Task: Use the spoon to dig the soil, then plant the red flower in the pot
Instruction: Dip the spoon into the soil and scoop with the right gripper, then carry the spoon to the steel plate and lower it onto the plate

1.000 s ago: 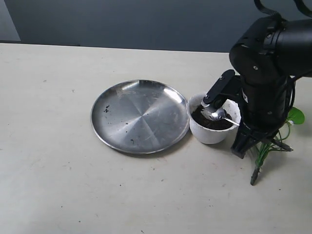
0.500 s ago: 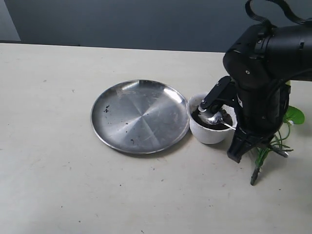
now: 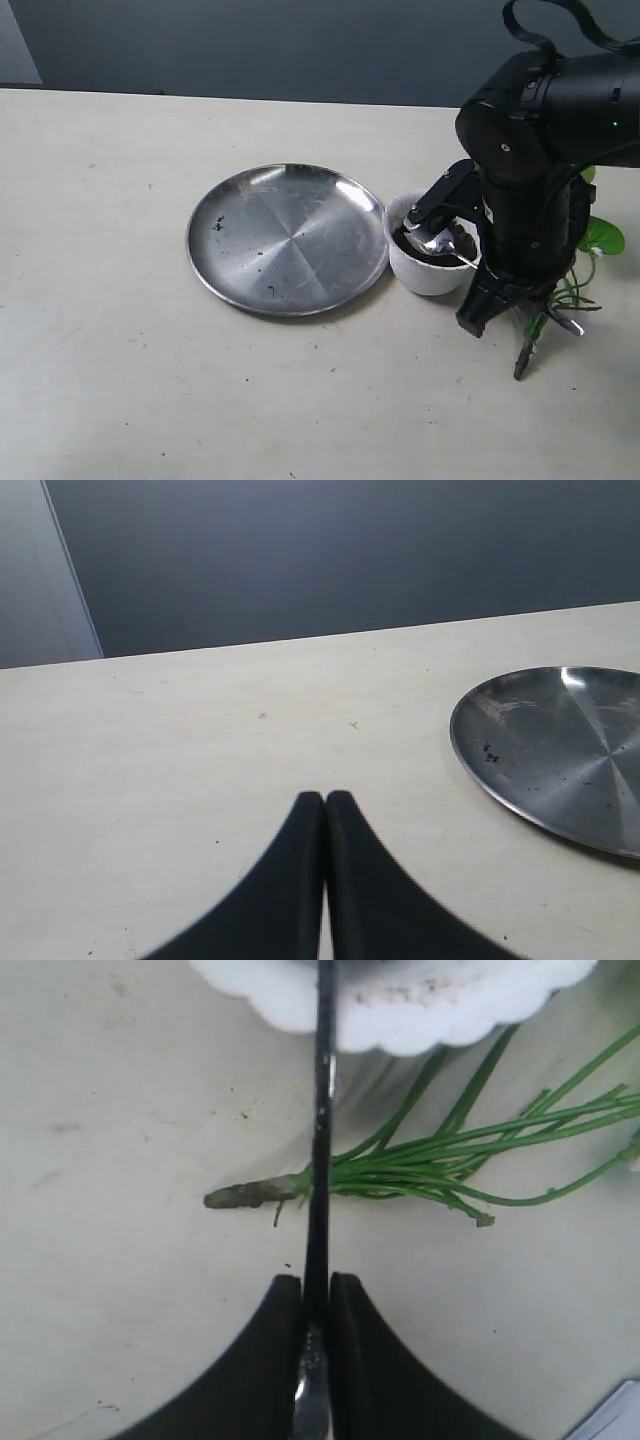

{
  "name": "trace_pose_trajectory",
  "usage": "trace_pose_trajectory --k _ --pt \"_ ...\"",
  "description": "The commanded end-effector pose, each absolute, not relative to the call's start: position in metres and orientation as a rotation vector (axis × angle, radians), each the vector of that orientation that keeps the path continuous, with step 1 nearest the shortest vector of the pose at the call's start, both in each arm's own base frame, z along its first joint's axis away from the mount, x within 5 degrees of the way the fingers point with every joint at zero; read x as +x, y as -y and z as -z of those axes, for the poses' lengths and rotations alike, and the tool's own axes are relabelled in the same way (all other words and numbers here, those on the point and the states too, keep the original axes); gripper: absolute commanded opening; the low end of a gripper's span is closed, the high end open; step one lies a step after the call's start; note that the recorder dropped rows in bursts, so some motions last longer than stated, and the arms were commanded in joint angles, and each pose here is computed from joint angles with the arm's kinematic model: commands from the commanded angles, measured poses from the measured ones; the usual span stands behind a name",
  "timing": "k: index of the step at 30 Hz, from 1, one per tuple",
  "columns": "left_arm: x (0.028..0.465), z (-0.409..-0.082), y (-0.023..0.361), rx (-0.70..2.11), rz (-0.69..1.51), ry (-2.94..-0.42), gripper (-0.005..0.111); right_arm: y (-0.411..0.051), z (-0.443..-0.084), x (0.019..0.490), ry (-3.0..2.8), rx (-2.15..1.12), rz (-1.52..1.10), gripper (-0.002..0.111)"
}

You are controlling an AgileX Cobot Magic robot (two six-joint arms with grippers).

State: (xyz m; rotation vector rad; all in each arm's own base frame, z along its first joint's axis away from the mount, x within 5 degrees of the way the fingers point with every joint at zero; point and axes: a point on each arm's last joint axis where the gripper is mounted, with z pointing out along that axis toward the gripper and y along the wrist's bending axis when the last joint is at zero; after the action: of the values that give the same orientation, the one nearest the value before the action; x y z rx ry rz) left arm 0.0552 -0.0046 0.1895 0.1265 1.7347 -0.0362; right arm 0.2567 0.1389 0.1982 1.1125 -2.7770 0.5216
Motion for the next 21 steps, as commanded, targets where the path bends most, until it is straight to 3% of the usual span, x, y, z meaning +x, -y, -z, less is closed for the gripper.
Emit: trace_pose_trajectory --k 1,6,9,11,14,21 --pt "0.055 -0.192 0.005 0.126 0.046 -1.718 0.001 -0.135 -0.217 0.254 2.866 1.079 -0.528 -0.001" --pt "0.055 -0.192 0.005 0.126 0.046 -1.718 0.001 -0.147 -0.272 0.256 3.156 1.065 -0.299 -0.001" --pt "0.055 -0.192 0.005 0.126 0.046 -1.718 0.001 -0.179 -0.281 0.268 3.311 1.116 0.171 -0.001" --pt "0.055 -0.192 0.005 0.126 0.046 -1.718 0.001 -0.198 -0.279 0.275 3.322 1.161 0.449 -0.001" --pt "0.055 -0.192 0.005 0.126 0.046 -1.718 0.001 -0.221 -0.264 0.290 3.314 1.155 0.625 -0.001" --pt "0.055 -0.192 0.005 0.126 0.046 -1.718 0.001 -0.251 -0.203 0.328 3.236 1.108 0.560 -0.001"
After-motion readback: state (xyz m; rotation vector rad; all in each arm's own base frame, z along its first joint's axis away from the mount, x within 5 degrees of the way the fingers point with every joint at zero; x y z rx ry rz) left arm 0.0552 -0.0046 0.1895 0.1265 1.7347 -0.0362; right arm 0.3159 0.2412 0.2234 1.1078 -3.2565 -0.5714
